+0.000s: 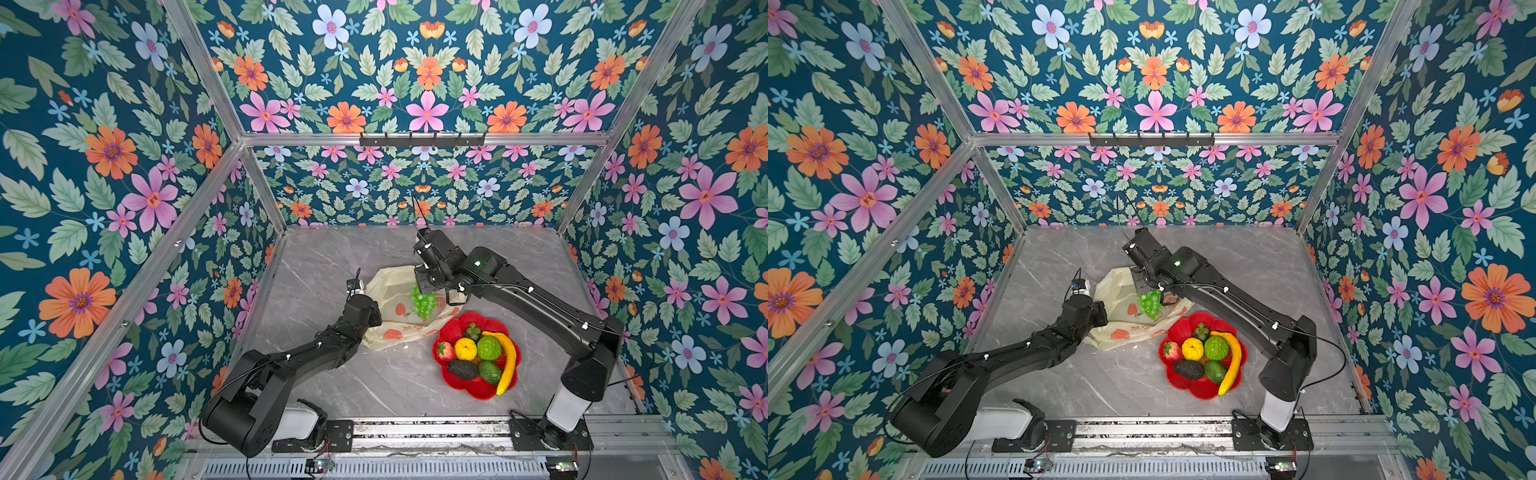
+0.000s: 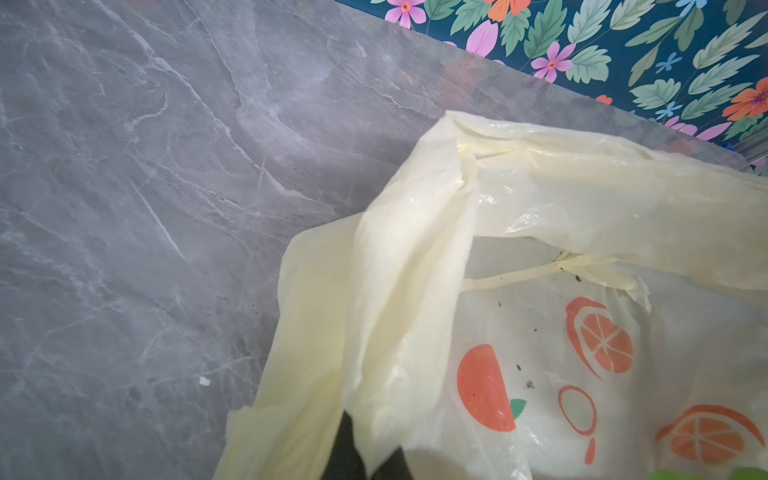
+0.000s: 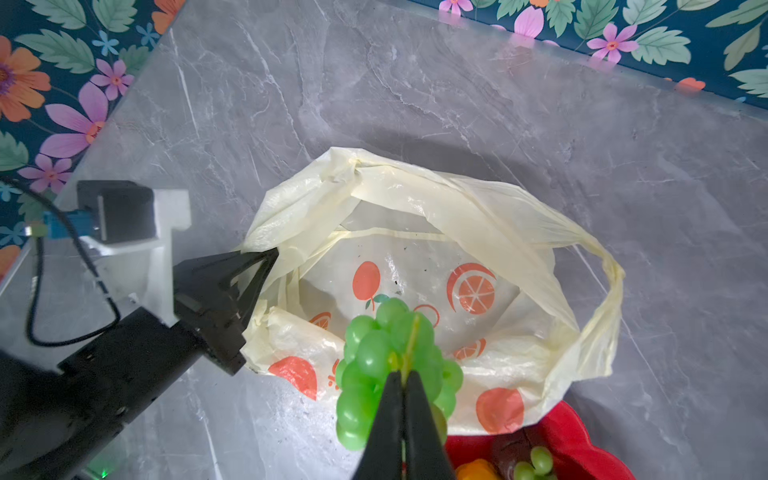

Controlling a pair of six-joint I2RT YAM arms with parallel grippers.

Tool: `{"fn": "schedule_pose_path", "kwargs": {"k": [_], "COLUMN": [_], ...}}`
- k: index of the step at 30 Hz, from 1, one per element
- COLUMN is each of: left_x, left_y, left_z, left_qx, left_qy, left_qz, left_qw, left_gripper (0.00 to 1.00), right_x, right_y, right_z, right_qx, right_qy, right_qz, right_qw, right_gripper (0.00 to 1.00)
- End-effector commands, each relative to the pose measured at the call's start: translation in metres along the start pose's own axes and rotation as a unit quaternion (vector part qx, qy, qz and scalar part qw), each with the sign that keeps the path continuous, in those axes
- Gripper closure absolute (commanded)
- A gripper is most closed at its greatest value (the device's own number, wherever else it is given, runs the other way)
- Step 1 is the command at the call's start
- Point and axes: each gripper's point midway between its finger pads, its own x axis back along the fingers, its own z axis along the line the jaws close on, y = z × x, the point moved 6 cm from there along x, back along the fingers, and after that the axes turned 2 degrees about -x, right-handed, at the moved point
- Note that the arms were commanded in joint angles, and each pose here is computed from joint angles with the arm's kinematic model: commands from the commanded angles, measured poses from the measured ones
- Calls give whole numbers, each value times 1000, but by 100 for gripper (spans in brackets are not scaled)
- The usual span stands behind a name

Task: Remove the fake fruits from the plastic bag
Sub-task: 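Lift the green grapes out of the bag and carry them over the red bowl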

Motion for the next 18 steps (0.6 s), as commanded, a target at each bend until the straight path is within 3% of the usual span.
{"fn": "schedule_pose_path", "kwargs": {"k": [1,10,18], "left_x": [-1,-2,0], "left_y": [3,3,4], "left_z": [1,2,4], "left_qx": [2,0,-3], "left_qy": [8,13,22], "left_qz": [-4,-4,-11], "left_qw": [1000,1000,1000], "left_gripper": [100,100,100], "right_x": [21,76,97], "right_y": [3,-2,-30], "right_z": [-3,-25,-47], "right_qx": [-14,-26,-47], "right_qy": [17,18,8], "right_qz": [-21,-63,-60], "right_qw": [1000,998,997], "right_gripper": [100,100,100]}}
